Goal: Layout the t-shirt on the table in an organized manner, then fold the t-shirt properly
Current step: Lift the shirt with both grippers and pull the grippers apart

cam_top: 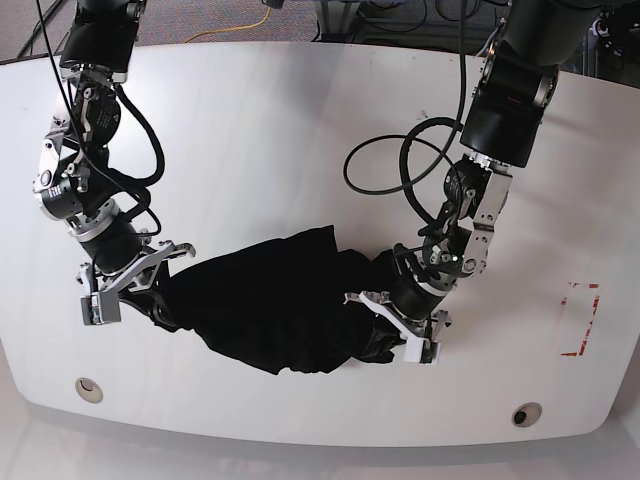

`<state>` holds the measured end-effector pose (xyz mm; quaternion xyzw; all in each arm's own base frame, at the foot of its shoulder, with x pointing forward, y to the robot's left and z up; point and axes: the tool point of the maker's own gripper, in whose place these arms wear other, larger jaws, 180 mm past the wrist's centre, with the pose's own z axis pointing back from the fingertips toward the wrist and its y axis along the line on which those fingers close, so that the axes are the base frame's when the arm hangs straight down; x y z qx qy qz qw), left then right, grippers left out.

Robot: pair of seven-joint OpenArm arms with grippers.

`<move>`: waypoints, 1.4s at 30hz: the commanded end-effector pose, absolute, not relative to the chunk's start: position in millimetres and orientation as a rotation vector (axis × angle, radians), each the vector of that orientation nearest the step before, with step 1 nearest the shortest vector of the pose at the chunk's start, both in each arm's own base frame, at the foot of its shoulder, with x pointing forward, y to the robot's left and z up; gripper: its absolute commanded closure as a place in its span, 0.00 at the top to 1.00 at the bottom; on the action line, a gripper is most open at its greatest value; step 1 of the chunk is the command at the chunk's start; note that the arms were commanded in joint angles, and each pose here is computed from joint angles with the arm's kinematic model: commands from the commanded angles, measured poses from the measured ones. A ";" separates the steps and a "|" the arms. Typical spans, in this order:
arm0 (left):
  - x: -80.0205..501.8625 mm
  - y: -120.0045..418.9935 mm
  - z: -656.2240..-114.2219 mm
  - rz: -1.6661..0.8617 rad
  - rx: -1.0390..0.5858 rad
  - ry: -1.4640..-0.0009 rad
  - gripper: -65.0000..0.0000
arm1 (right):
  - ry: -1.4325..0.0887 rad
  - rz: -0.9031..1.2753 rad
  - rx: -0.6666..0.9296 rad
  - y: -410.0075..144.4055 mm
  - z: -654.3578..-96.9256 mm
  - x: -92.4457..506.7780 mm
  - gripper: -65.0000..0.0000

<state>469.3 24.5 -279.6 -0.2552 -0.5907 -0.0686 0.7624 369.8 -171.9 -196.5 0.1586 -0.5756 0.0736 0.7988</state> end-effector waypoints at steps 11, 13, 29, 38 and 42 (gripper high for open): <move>462.0 97.9 -149.1 -0.160 -0.476 -1.594 0.00 | -1.400 0.178 0.310 -182.1 -140.5 388.5 0.00; 460.0 109.0 -134.6 -0.157 -0.454 -1.620 0.00 | -1.425 0.173 0.302 -186.2 -131.0 391.5 0.00; 446.7 177.5 -14.0 -0.236 -0.333 -1.866 0.00 | -1.564 0.167 0.268 -210.1 -60.0 432.4 0.00; 439.3 194.8 51.6 -0.251 -0.320 -1.999 0.00 | -1.620 0.203 0.285 -199.9 -23.9 449.6 0.00; 435.7 196.4 78.1 -0.263 -0.312 -2.057 0.00 | -1.646 0.194 0.297 -201.4 -7.3 458.0 0.00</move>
